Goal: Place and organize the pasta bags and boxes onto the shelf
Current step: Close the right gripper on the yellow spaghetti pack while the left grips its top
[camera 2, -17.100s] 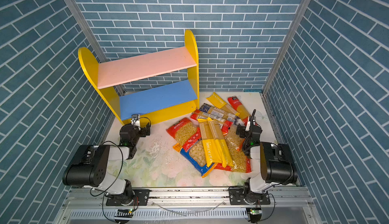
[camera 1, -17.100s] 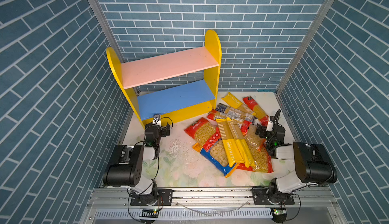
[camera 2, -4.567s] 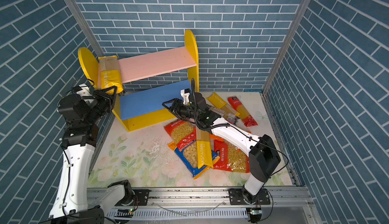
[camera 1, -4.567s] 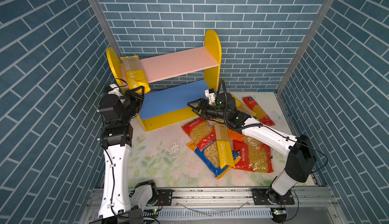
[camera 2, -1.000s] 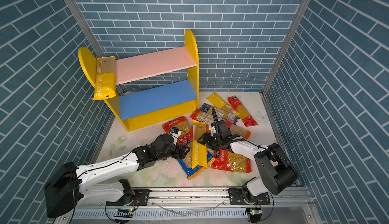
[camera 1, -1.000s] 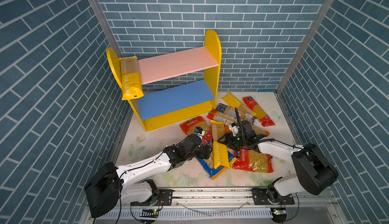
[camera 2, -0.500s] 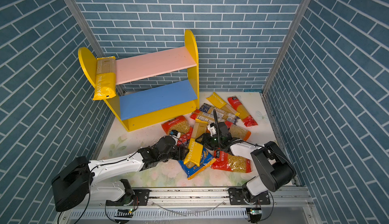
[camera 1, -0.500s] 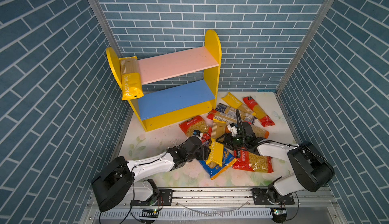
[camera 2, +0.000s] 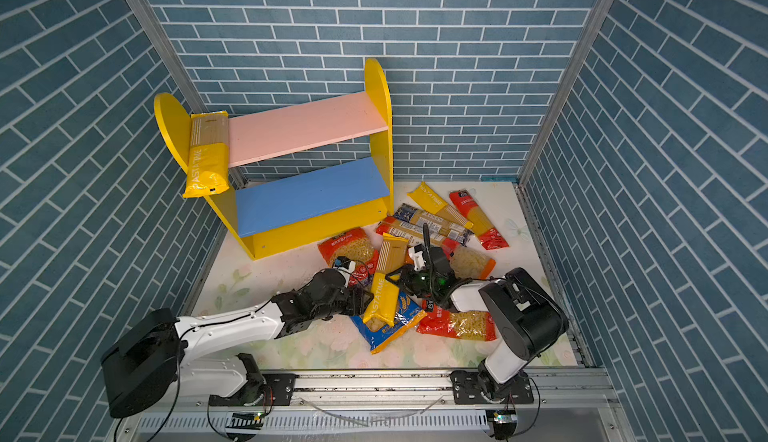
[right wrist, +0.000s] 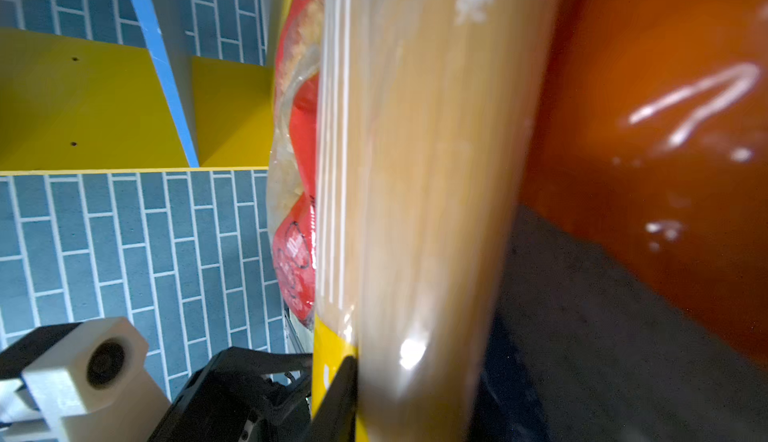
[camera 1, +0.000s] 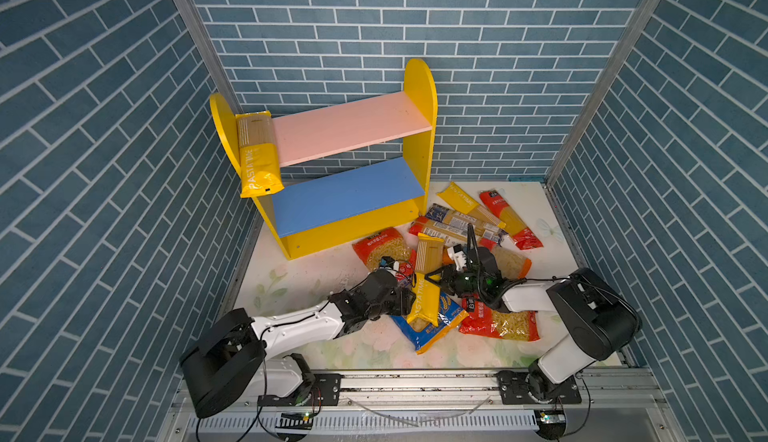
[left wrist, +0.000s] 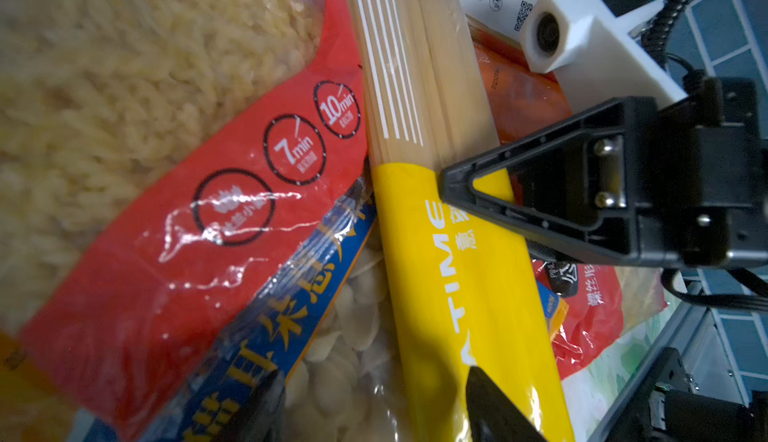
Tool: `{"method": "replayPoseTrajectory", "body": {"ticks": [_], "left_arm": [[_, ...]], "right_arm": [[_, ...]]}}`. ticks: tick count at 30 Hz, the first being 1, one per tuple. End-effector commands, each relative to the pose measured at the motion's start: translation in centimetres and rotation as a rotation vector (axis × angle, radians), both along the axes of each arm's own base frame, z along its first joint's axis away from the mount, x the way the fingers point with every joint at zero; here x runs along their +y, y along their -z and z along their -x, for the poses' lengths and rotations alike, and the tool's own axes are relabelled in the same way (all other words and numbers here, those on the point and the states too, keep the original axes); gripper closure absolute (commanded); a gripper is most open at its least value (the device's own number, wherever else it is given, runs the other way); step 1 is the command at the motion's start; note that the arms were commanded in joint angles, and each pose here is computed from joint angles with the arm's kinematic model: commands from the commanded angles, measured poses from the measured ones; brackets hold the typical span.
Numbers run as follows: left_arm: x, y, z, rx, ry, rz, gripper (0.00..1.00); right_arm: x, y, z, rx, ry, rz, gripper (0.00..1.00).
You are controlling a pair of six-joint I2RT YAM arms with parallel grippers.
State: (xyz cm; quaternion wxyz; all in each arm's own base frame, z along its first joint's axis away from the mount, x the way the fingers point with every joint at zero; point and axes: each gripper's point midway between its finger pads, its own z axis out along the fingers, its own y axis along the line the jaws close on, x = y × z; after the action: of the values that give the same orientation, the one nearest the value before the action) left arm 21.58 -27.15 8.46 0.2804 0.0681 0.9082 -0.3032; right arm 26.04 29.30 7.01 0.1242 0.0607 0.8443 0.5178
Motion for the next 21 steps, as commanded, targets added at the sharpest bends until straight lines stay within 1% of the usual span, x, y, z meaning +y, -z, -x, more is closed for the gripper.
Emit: {"method": "replayPoseTrajectory", "body": {"ticks": [1,3,6,13,17,21], "left_arm": [[0.8,-1.6,0.1,-0.034,-0.012,0.008,0.31],[1.0,-2.7,0.1,-0.049,-0.002,0.001,0.30],[1.3,-4.3,0.0,-0.056,0.005,0.004,0.28],[2.3,-9.6,-0.9,-0.099,-0.021,0.116,0.22],[2.6,-12.4,-1.3,-0.124,-0.029,0.196,0.17],[1.9,-14.9,-1.7,-0.149,-0.004,0.260,0.14]], "right_arm": [[1.0,-2.2,-0.4,-0.083,0.008,-0.092,0.81],[0.8,-2.8,-0.3,-0.103,0.007,-0.093,0.84],[0.5,-3.8,-0.2,-0.141,0.004,-0.069,0.86],[0.4,-6.6,0.2,-0.229,-0.048,-0.042,0.89],[0.5,-9.8,0.1,-0.304,-0.073,-0.052,0.91],[0.8,-14.0,0.5,-0.384,-0.099,-0.094,0.93]]}}
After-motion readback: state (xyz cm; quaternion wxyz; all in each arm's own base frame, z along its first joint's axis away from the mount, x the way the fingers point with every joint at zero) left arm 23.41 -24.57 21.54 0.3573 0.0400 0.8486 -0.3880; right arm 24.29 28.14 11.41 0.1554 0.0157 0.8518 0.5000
